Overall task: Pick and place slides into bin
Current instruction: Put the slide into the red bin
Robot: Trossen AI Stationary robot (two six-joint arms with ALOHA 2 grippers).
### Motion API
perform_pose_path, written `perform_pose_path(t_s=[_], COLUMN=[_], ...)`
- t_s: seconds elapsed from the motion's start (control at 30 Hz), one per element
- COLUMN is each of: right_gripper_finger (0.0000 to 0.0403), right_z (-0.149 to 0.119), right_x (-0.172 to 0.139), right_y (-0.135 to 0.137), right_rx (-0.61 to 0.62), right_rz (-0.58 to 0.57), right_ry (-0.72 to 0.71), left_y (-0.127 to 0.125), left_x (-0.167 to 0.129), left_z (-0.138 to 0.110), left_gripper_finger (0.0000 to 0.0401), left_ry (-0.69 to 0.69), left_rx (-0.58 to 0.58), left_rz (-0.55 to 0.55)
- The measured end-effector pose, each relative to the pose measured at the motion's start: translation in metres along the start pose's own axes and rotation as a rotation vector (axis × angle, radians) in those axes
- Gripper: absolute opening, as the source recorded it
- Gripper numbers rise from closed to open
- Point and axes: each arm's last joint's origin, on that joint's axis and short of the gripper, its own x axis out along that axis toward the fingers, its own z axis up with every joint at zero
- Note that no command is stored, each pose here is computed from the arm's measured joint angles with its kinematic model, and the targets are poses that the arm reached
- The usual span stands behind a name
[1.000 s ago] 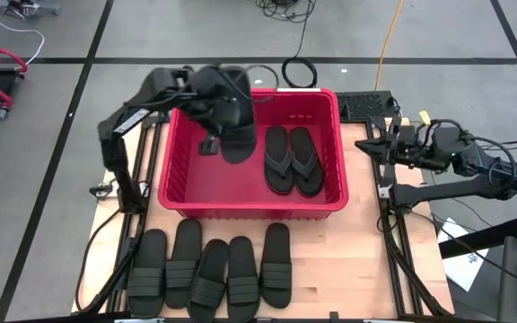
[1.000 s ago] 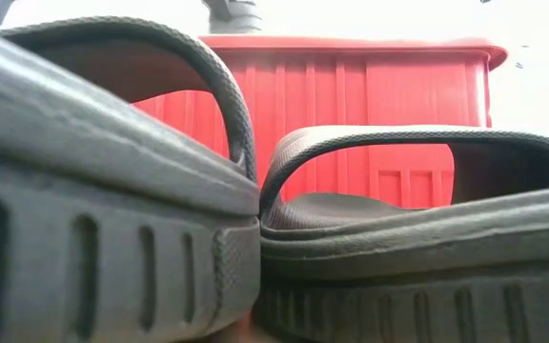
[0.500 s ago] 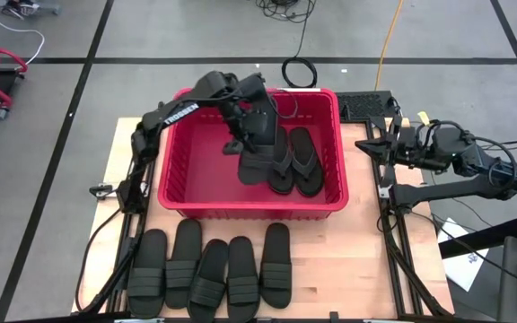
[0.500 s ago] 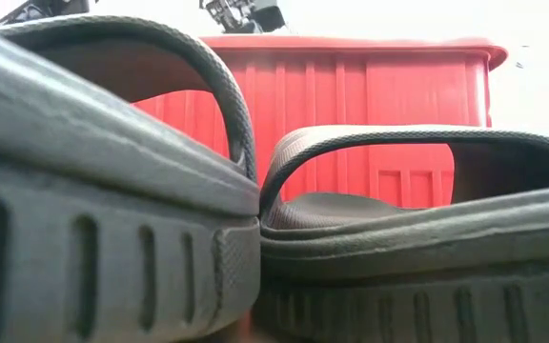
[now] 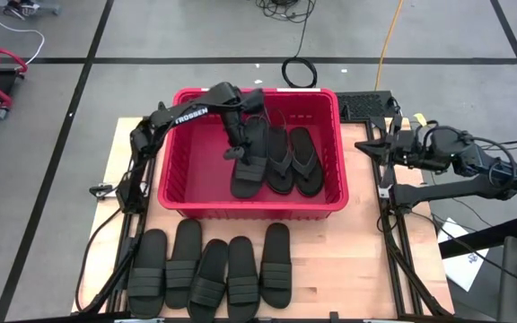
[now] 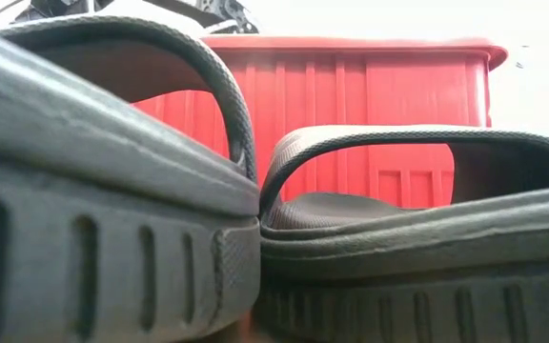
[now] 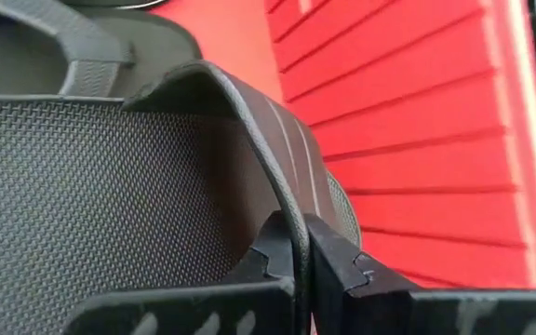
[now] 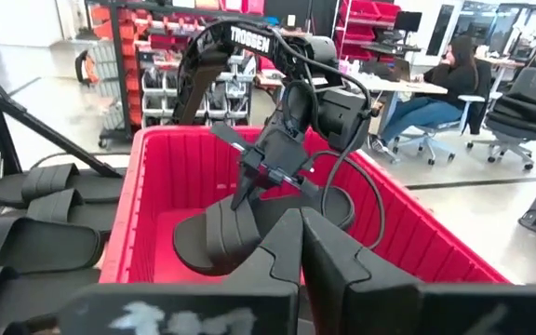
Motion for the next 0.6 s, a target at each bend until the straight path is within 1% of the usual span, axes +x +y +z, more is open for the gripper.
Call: perform_pose_path(t_s=[0.13, 0.3, 0.37, 0.5, 0.6], right_gripper_finger=[0.0, 0.0, 0.0, 0.0, 0.0], right_z=[0.0, 0.0, 0.0, 0.0, 0.0], right_x=[0.0, 0.0, 0.0, 0.0, 0.0], right_y=[0.0, 0.0, 0.0, 0.0, 0.0], right_rx=[0.002, 0.017, 0.029, 0.05, 0.067], right_rz=[0.003, 0.004, 0.004, 0.004, 0.0], right_ry=[0.004, 0.004, 0.004, 0.004, 0.004], left_y=[0.009, 0.022, 0.027, 0.037, 0.041], left_x=[0.006, 0.014, 0.015, 0.022, 0.027], left_z=[-0.001, -0.009, -0.015, -0.029, -0.035], left_gripper_finger=[0.0, 0.0, 0.0, 0.0, 0.0], left_ry=[-0.052, -0.083, -0.077, -0.048, -0.037], left_rx=[0.014, 0.0, -0.001, -0.045, -0.033], left_rz=[0.012, -0.02, -0.023, -0.041, -0.05])
